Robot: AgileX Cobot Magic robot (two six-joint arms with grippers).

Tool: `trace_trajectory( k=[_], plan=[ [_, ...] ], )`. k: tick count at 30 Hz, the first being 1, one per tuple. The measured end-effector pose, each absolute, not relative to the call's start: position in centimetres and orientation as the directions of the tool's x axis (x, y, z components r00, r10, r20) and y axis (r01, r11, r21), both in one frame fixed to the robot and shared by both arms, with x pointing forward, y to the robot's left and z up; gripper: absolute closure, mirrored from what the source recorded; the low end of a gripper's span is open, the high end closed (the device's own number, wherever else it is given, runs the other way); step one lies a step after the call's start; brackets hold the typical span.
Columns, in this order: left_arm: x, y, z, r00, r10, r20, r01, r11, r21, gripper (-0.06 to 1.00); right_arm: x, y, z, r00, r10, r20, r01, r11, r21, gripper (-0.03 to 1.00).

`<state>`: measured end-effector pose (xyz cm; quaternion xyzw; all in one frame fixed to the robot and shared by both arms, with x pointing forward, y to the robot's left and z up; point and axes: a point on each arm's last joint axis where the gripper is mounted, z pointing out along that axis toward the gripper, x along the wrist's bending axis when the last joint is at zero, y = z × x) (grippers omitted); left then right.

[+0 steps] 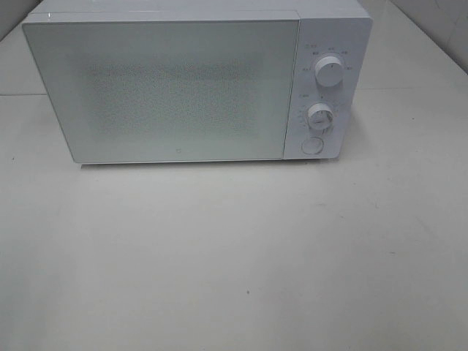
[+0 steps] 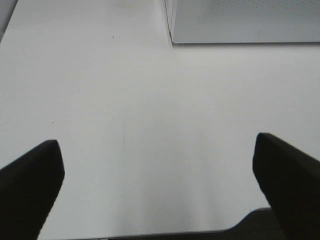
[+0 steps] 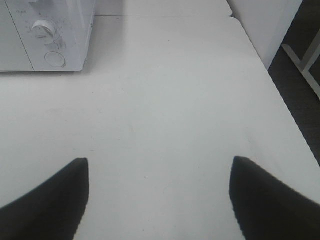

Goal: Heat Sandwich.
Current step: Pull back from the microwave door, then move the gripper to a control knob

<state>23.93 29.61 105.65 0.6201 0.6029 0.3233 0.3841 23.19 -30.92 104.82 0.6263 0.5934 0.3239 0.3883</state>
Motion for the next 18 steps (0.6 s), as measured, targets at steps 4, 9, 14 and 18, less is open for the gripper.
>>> trace_trajectory(
  k=[4,9,14,18],
  plan=[
    [23.11,29.63,105.63,0.06,0.996,-0.06,0.453,0.027,0.891,-0.03,23.19,-30.92,104.82,0.086,0.995,-0.055,0.492,0.006,0.871,0.22],
    [23.04,29.64,105.63,0.061,0.996,-0.06,0.45,0.027,0.893,-0.03,23.19,-30.92,104.82,0.086,0.995,-0.055,0.492,0.006,0.871,0.22],
    [23.04,29.64,105.63,0.061,0.996,-0.06,0.45,0.027,0.893,-0.03,23.19,-30.92,104.82,0.086,0.995,-0.055,0.492,0.006,0.871,0.22],
    [23.04,29.64,105.63,0.061,0.996,-0.06,0.45,0.027,0.893,-0.03,23.19,-30.92,104.82,0.086,0.995,-0.055,0.492,0.006,0.871,0.22]
  ],
)
